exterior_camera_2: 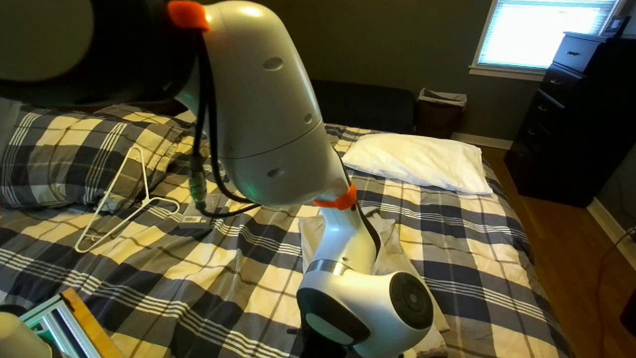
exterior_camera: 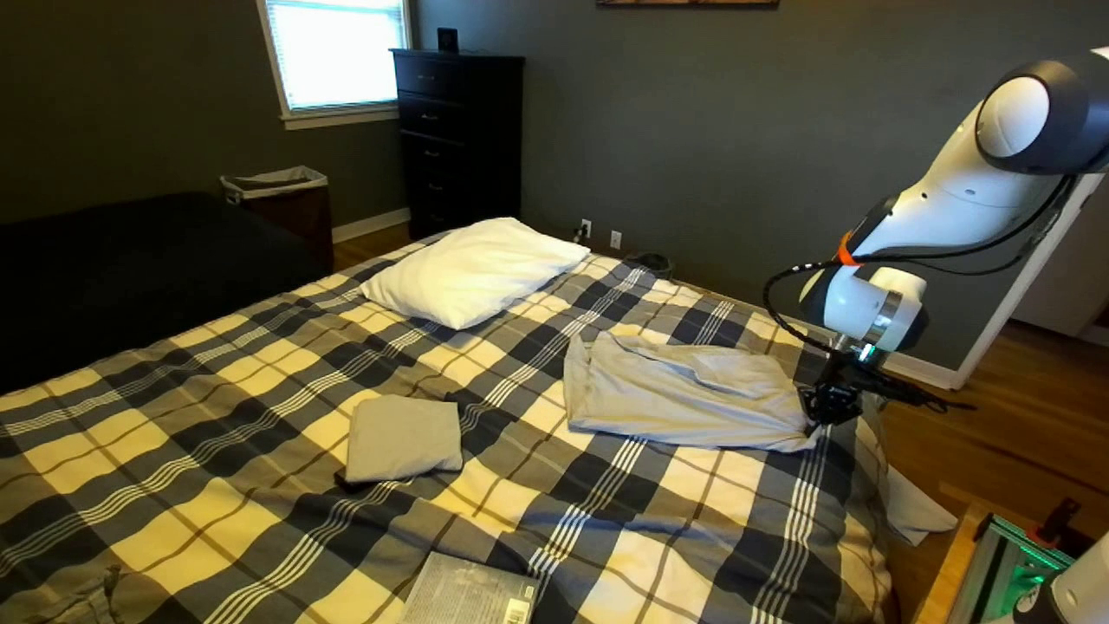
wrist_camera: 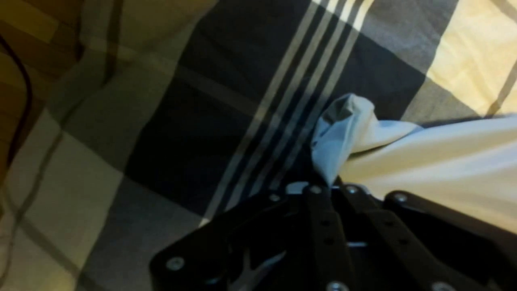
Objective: Fold the cloth on the right
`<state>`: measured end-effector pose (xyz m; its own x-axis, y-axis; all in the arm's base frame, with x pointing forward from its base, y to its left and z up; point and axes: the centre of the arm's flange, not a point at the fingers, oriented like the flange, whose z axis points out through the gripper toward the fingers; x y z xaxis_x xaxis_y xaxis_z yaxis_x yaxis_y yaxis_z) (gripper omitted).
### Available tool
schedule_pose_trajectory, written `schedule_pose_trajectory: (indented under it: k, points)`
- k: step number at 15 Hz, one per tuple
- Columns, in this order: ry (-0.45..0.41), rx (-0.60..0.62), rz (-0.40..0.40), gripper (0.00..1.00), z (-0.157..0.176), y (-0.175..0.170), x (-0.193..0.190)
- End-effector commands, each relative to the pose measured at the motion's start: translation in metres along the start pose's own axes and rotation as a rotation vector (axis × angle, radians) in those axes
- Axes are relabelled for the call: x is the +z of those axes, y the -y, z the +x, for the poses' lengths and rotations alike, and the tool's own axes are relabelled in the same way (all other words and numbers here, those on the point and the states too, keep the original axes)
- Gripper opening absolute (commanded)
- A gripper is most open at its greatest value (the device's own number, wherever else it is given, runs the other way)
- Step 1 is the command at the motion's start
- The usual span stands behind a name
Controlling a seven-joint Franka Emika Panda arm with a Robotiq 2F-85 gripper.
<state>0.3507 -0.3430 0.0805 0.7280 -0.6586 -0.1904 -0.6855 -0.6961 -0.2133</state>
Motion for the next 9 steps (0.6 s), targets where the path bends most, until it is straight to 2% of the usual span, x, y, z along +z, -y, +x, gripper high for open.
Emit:
schedule_pose_trajectory:
  k: [1, 3, 5, 9]
  points:
    - [-0.013, 0.049, -0.04, 0.0, -0.017, -0.013, -0.038]
    - [-0.035, -0.018, -0.016, 0.0, -0.013, -0.001, -0.04]
    - [-0.078, -0.13, 0.028, 0.0, -0.007, 0.03, -0.037]
    - [-0.135, -0.373, 0.026, 0.0, -0.002, 0.125, -0.038]
